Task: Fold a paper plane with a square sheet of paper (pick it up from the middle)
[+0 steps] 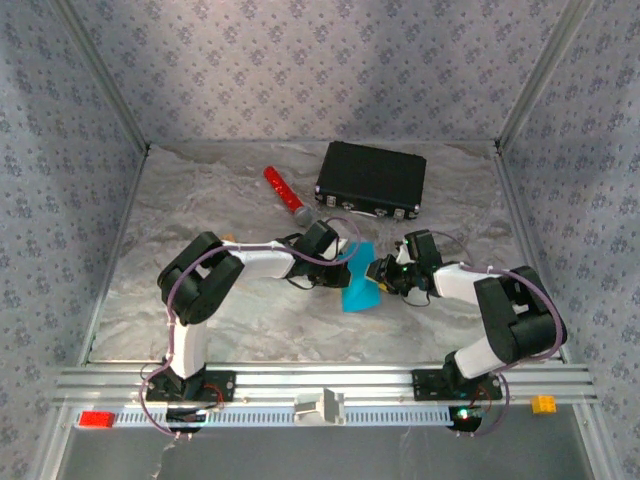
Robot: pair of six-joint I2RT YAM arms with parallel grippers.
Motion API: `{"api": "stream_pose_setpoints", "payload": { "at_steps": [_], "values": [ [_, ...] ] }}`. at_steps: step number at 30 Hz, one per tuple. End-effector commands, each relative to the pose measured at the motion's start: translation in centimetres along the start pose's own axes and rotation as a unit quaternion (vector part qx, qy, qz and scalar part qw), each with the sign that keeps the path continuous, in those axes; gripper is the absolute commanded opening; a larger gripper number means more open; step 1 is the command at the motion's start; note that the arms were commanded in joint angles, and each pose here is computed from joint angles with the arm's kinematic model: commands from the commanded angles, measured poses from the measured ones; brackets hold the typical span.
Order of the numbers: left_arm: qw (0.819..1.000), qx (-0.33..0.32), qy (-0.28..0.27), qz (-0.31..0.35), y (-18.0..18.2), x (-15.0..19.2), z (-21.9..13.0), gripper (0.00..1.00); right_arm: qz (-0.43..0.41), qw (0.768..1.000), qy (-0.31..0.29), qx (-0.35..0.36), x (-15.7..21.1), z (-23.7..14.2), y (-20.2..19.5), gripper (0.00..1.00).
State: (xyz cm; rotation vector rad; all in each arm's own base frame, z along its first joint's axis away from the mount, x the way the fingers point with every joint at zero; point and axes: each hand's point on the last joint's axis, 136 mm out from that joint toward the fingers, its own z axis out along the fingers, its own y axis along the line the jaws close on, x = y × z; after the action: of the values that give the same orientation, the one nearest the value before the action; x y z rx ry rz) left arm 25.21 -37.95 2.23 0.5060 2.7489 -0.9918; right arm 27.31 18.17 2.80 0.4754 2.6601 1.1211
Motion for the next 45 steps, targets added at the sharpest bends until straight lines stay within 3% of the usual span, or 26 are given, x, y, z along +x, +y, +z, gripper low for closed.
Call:
{"api": "stream_pose_setpoints", "payload": {
  "at_steps": [1, 17, 25, 33, 40, 45],
  "values": [
    [1.0, -0.003, 0.018, -0.006, 0.3, 1.5, 0.2, 0.08, 0.001, 1.0, 0.0, -0.005, 0.0, 0.2, -0.3, 0.33],
    [1.0, 0.005, 0.011, -0.001, -0.1, 1.5, -0.2, 0.09, 0.013, 1.0, -0.006, -0.014, 0.0, 0.8, -1.2, 0.18],
    [0.999, 0.015, -0.032, 0.013, -1.5, 0.4, -2.1, 0.14, -0.002, 0.999, -0.016, -0.029, -0.4, 0.0, 0.1, 0.08],
    [0.993, 0.007, -0.118, 0.028, -2.0, -1.0, -5.7, 0.19, -0.053, 0.998, -0.039, -0.002, -0.7, -1.9, 1.3, 0.05],
    [0.974, -0.034, -0.221, 0.027, -1.0, -2.0, -10.7, 0.36, -0.161, 0.977, -0.104, 0.093, -1.5, -4.7, 3.0, 0.05],
    [0.957, -0.072, -0.281, 0.013, 0.4, -2.2, -14.2, 0.52, -0.238, 0.937, -0.175, 0.185, -2.7, -7.3, 4.5, 0.04]
  ]
}}
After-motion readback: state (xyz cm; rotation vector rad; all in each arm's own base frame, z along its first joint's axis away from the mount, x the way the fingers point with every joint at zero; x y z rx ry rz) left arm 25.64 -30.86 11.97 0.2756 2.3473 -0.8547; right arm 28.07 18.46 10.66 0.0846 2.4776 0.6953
